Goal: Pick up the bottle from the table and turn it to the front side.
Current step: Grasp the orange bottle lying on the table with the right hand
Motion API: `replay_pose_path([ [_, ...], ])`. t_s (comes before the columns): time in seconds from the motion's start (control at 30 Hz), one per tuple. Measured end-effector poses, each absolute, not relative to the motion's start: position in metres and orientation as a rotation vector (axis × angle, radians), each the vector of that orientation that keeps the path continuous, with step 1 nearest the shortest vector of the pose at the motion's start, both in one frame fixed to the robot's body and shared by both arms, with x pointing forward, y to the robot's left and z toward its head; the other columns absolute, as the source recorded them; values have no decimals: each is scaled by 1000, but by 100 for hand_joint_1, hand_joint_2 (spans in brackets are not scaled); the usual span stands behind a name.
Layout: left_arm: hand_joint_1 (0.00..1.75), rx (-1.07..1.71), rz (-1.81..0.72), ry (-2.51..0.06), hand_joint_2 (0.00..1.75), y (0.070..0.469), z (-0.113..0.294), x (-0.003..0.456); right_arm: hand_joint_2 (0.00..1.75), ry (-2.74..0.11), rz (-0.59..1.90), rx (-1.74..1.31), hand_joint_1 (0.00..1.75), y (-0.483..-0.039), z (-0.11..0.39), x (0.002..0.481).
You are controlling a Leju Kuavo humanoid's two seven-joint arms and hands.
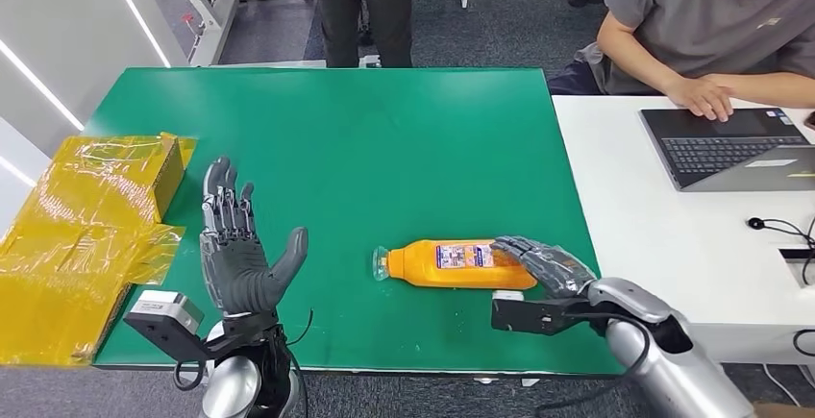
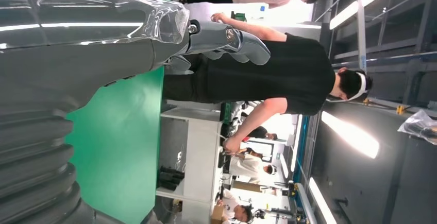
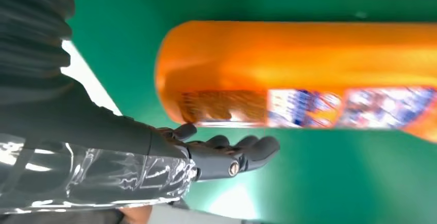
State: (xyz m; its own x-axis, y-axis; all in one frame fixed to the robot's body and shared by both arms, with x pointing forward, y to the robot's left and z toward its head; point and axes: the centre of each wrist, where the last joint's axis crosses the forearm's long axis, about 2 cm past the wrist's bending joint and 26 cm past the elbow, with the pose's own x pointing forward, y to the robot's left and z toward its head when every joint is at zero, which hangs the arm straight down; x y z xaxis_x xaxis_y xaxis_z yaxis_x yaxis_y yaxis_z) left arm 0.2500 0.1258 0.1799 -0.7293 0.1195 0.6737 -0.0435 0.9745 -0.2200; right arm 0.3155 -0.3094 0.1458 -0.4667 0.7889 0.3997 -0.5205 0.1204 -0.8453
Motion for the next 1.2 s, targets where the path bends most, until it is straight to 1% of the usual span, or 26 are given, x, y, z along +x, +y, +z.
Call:
replay_pose_path([
  [0.27, 0, -60, 285, -2370, 175, 126, 180, 250, 175, -1258, 1644, -319, 0, -331, 169, 350],
  [0.67, 0, -62, 291, -2369, 175, 126, 180, 250, 175, -1213, 1669, -331, 0, -335, 174, 364],
  [0.8, 0, -67, 300, -2370, 175, 126, 182, 252, 175, -1206, 1681, -319, 0, -329, 184, 384],
  [0.93, 0, -66, 301, -2371, 175, 126, 182, 252, 175, -1195, 1722, -282, 0, -313, 191, 400],
  [1.2, 0, -63, 304, -2372, 175, 126, 182, 253, 175, -1183, 1773, -171, 0, -281, 183, 410],
])
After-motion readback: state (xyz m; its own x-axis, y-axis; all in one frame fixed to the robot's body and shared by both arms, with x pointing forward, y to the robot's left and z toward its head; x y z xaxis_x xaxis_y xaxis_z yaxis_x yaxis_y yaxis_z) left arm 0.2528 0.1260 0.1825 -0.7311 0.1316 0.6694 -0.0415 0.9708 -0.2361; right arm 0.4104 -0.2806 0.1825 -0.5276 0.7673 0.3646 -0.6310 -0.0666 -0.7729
